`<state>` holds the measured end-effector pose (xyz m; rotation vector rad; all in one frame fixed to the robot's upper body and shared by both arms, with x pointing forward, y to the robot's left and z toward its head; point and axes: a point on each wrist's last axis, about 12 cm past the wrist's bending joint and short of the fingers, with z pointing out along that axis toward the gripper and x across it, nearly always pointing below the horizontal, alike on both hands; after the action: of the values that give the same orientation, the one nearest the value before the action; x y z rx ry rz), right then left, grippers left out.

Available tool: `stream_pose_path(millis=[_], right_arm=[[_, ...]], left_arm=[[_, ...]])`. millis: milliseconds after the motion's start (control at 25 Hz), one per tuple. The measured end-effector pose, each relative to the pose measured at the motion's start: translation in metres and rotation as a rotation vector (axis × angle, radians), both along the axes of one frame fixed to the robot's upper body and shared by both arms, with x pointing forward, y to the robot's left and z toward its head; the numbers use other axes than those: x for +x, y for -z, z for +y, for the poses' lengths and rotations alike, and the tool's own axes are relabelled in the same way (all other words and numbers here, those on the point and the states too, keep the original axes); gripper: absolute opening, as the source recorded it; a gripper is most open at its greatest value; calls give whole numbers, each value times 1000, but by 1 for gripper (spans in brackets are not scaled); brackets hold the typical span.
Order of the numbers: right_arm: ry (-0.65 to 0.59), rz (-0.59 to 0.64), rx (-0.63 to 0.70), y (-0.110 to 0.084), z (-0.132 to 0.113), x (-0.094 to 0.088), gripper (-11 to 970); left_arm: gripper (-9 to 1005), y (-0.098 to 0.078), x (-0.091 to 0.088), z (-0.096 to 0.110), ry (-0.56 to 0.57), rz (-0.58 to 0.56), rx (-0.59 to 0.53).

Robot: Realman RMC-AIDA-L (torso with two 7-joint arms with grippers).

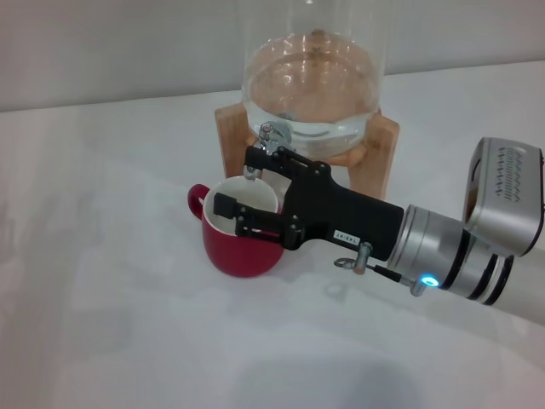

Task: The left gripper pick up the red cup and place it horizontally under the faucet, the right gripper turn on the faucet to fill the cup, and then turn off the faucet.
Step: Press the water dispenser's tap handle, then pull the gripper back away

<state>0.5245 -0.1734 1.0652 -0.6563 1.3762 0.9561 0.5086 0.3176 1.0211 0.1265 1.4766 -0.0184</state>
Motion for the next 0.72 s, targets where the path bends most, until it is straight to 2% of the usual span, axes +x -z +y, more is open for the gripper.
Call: stream_pose_path(millis=[720], right_arm=[[19,-3,4,-2,-5,3,870]], left_arm=[[515,-1,0,1,-6,-6,-1]])
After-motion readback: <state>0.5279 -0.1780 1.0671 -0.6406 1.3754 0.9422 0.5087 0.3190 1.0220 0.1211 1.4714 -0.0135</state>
